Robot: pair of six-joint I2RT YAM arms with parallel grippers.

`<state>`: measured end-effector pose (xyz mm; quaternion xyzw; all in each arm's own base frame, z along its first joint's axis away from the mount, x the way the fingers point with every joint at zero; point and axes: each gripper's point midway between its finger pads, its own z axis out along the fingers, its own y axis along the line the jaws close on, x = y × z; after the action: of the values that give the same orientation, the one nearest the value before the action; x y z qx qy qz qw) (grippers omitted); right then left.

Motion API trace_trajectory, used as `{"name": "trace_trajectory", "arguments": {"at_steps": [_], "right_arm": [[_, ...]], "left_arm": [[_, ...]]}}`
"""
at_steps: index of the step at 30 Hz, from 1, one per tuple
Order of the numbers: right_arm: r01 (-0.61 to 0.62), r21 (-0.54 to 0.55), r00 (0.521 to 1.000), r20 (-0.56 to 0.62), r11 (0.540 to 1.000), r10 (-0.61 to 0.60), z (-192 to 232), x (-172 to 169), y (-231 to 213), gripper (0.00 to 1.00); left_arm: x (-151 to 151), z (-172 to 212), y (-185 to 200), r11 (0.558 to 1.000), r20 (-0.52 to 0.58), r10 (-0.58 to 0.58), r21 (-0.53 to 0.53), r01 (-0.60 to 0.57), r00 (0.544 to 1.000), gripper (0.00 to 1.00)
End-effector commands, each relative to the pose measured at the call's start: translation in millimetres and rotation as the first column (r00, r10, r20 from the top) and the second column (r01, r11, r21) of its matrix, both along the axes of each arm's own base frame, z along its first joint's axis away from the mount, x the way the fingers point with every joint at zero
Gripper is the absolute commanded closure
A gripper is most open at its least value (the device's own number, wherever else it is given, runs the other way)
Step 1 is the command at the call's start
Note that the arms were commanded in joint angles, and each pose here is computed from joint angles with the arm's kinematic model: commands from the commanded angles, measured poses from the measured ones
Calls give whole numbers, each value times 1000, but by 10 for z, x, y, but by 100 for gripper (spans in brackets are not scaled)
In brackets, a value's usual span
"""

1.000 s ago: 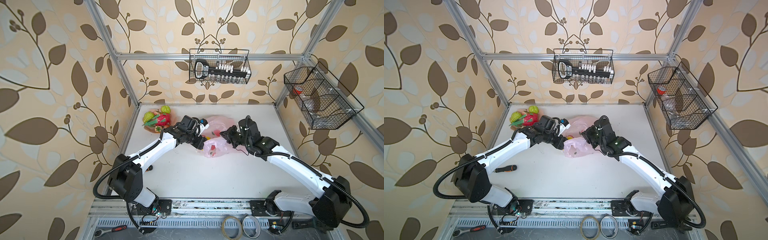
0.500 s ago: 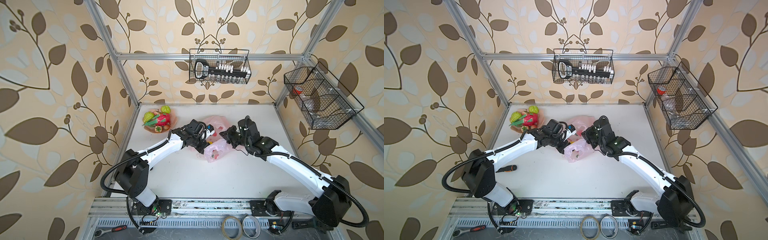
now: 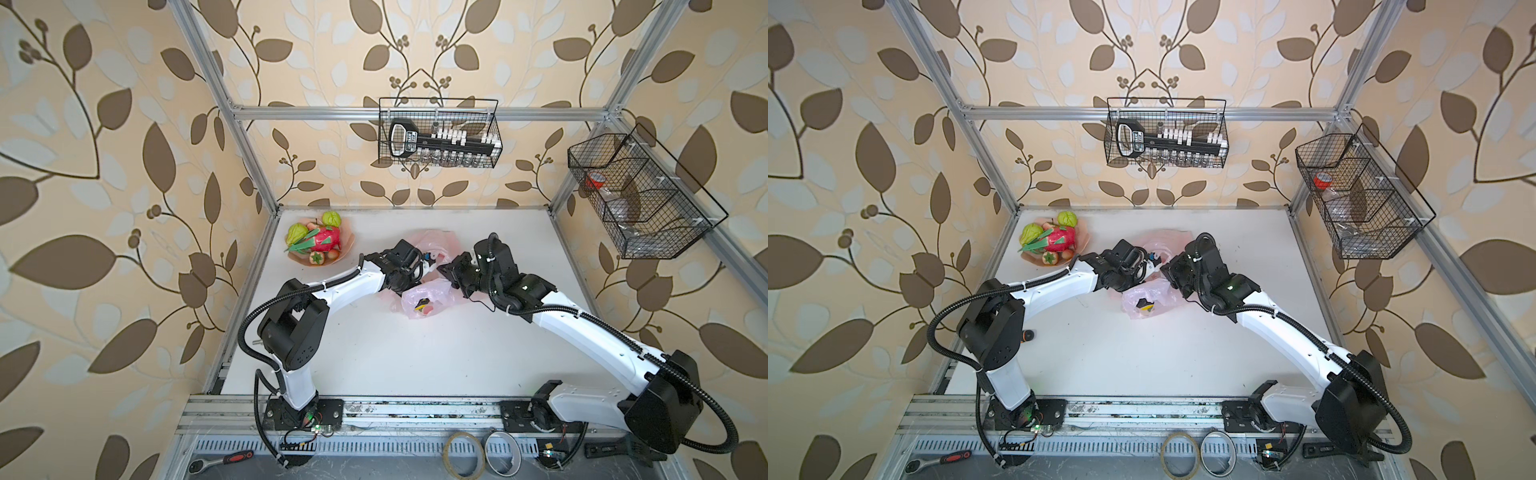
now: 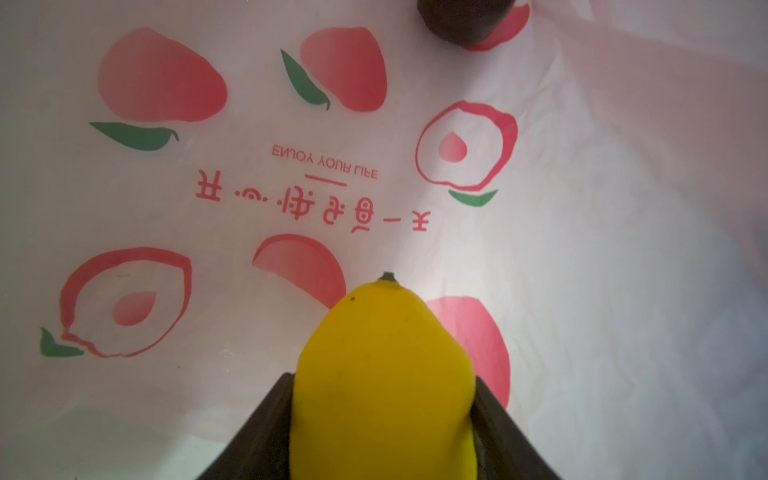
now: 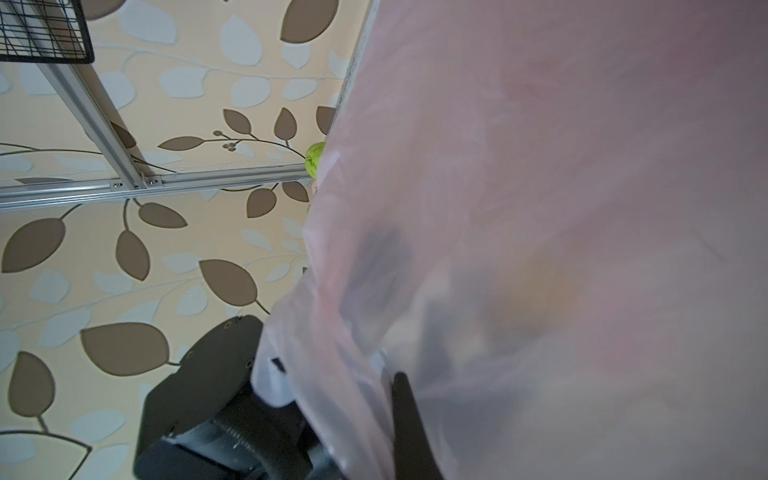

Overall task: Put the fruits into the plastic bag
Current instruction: 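Lower the lemon into the bag opening held by the right gripper, then open the left gripper inside the bag to drop the lemon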

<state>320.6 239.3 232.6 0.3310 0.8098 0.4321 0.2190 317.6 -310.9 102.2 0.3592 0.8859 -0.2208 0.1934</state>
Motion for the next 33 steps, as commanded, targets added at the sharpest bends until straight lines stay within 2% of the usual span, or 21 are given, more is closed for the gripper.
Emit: {"name": "trace_trajectory", "arguments": {"at_steps": [1,6,19,25,33], "right_arm": [[22,40,1000,21,999,-23,157,59,44,100],[25,42,999,19,999,-26,146,55,43,100],[22,64,999,26,998,-24,143,61,63,100],[20,71,999,27,997,-22,137,85,70,100],[21,73,999,31,997,-23,150,90,61,100]], "left_arm": [[117,103,-156,999,7,3,-40,-3,1000,57],[231,87,-266,998,-26,32,-54,-33,999,51],[263,184,-531,984,-236,103,-120,-134,966,34],[157,280,-651,973,-349,84,-172,-152,933,17],[270,582,-556,936,-407,135,-248,-251,904,11]]}}
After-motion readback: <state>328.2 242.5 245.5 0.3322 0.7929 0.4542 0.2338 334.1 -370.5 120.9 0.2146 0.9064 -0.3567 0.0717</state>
